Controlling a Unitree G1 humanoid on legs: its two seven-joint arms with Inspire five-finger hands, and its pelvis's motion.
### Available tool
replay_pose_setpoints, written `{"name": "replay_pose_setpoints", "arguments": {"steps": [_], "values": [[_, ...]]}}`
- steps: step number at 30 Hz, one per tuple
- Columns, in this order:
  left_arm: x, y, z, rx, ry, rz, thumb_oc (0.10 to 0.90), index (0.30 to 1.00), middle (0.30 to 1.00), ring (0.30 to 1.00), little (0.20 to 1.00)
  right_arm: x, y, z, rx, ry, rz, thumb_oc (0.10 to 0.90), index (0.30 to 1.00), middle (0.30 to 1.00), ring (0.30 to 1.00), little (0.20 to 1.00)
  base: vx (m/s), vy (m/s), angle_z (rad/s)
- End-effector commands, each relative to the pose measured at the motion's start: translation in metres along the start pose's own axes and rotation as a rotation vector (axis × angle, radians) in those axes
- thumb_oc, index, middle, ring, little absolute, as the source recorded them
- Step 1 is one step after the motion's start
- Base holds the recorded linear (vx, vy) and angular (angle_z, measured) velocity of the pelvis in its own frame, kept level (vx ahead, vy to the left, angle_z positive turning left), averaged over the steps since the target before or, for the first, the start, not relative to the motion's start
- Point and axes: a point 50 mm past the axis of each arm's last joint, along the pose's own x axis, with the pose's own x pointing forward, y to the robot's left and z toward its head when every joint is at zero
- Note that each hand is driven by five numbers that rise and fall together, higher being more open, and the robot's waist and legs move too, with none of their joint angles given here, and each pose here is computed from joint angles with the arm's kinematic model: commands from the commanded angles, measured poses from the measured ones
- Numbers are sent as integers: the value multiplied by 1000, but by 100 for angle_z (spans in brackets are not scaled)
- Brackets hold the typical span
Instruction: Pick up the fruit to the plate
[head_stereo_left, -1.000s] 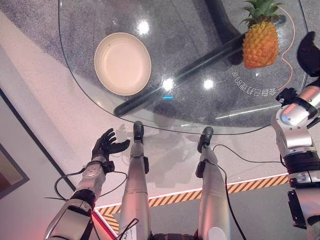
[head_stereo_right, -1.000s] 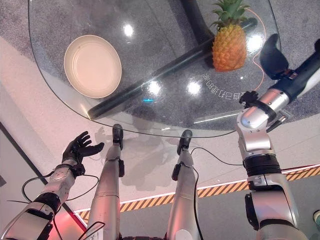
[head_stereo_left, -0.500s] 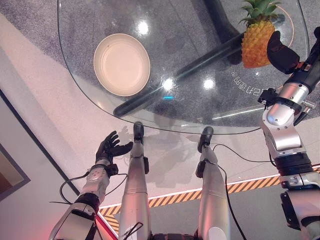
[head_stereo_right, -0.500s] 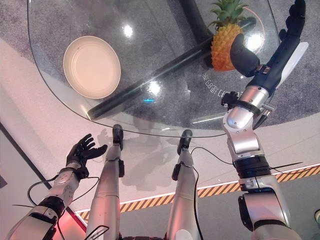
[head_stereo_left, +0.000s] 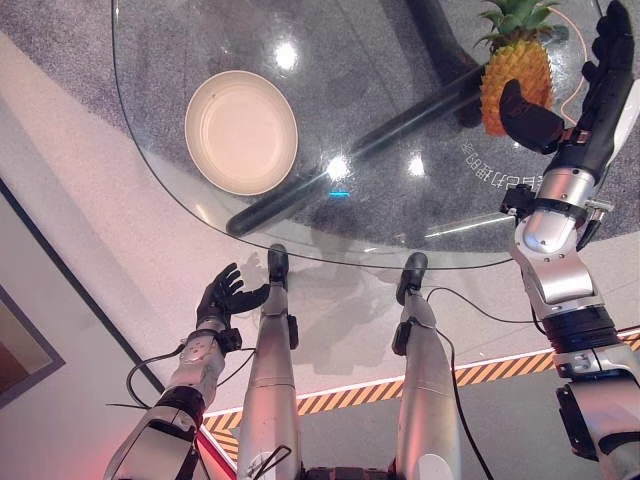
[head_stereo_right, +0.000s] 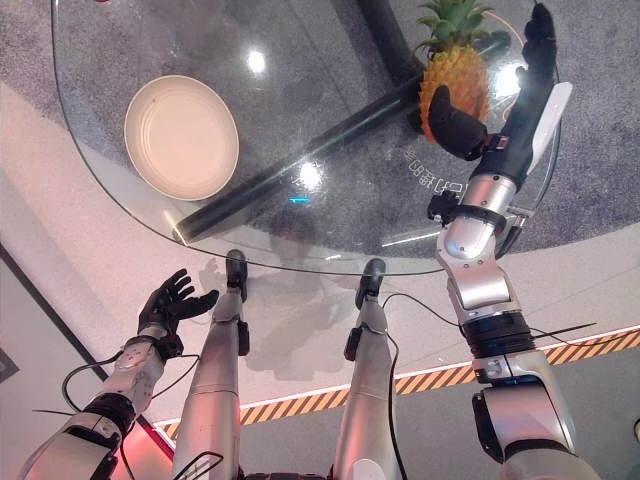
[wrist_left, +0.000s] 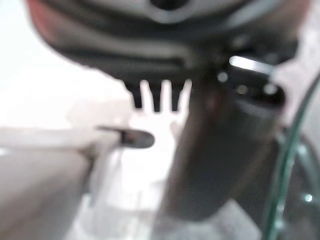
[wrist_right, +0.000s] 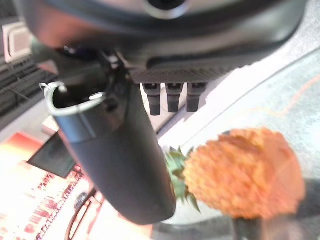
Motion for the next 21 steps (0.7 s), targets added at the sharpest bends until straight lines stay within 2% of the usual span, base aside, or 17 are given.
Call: {"name": "replay_pose_setpoints", "arguments": {"steps": [1, 21], "values": [[-14, 18, -24, 11, 38, 70, 800, 900, 900, 900, 900, 9, -11, 27, 52, -125, -4, 800, 900, 900, 900, 900, 0, 0, 0], [-14, 13, -24, 15, 44, 55, 800, 900, 900, 900, 900, 18, -14, 13, 32, -35, -70, 800, 900, 900, 900, 900, 0, 0, 0]]}}
